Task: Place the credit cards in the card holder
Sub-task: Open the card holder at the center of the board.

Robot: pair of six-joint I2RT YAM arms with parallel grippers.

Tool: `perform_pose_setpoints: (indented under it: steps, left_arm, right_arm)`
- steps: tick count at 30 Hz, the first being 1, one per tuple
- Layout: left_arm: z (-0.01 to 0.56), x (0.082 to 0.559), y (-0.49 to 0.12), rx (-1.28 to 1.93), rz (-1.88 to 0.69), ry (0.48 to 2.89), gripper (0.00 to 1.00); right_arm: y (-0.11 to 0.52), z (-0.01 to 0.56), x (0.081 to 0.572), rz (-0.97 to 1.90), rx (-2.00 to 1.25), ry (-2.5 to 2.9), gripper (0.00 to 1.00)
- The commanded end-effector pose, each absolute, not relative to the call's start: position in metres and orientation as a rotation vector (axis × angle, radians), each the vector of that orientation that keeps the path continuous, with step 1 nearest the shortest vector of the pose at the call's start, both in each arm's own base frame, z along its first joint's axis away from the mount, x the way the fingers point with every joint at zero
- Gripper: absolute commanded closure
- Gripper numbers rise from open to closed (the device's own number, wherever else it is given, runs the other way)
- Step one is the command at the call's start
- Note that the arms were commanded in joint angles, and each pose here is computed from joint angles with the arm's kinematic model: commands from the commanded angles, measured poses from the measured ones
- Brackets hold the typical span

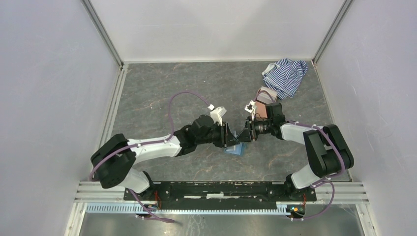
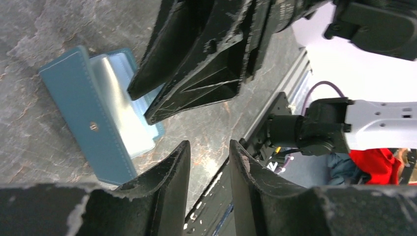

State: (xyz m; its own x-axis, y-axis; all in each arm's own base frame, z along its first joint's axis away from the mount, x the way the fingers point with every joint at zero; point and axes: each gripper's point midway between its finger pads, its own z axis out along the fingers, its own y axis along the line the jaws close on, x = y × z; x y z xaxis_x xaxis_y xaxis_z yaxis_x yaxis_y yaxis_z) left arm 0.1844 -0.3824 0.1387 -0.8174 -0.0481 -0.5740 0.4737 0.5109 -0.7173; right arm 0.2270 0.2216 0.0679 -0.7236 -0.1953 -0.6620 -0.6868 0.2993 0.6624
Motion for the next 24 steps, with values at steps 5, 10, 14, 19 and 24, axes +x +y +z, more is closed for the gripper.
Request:
perform_pose_setpoints:
  steps: [5,10,14,19,24]
  left_arm:
    - [0.094,0.194,-0.368,0.322,-1.093,2.307,0.6]
    - [0.074,0.205,-0.35,0.294,-0.907,2.362,0.6]
    - [0.063,0.217,-0.334,0.246,-0.75,2.383,0.61]
    - [0.061,0.222,-0.333,0.249,-0.719,2.376,0.6]
    - [0.048,0.218,-0.349,0.331,-0.853,2.395,0.56]
  right_arm:
    - [0.218,0.057,0.235,1.328,-0.785,2.154,0.66]
    - [0.217,0.053,0.235,1.322,-0.784,2.168,0.67]
    - [0.218,0.052,0.233,1.346,-0.779,2.174,0.67]
    - [0.218,0.053,0.234,1.34,-0.779,2.169,0.65]
    - [0.217,0.05,0.233,1.348,-0.775,2.18,0.61]
